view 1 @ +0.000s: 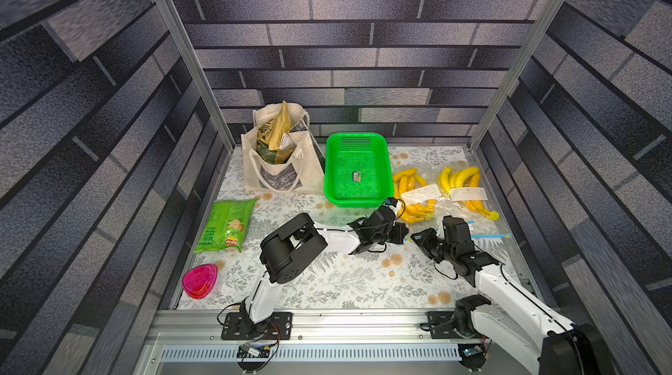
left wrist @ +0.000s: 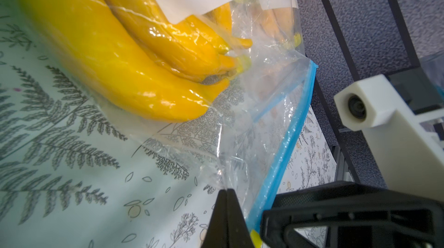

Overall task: Open the zip-top bag and take out the banana
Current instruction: Zip the zipper on the zipper food storage bag.

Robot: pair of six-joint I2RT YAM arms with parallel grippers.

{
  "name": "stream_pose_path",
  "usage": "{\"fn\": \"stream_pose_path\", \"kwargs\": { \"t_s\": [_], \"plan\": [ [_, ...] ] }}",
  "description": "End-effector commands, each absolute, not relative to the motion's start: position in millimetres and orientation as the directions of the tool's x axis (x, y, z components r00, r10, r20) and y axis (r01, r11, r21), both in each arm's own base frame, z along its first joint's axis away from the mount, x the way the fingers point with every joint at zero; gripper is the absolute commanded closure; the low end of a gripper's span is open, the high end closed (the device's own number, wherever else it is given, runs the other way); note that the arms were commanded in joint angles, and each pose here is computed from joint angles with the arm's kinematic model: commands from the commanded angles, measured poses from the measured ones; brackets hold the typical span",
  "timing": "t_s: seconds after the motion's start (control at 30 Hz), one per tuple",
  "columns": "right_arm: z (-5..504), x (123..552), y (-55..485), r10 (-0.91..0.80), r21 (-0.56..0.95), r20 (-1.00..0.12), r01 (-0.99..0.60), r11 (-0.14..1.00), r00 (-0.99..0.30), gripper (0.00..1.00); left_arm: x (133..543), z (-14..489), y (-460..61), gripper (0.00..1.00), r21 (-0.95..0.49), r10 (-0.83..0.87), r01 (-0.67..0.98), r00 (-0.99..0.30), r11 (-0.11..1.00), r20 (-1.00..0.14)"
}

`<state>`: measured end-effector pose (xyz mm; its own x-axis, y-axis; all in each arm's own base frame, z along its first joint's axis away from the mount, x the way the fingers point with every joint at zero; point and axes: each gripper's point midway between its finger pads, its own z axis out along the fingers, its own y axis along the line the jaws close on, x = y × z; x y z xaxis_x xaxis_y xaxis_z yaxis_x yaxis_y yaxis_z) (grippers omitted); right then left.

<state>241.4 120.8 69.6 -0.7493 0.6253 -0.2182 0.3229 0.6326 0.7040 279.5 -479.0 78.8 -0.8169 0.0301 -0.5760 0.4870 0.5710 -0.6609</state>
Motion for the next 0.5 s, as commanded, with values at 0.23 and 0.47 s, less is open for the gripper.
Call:
{"fn": "stream_pose_path", "kwargs": {
  "t_s": [0.23,0.47],
  "plan": [
    [66,249,128,0.66,0.728,-0.204,0.339,0.596,-0.723,0.74,288,121,-484,1.0,-0.676,-0.021,0.51,-0.79,0.531,-0.613],
    [70,254,134,0.668,0.739,-0.209,0.332,0.586,-0.715,0.8,285,120,-485,1.0,-0.683,-0.021,0.51,-0.793,0.523,-0.609]
  ]
}}
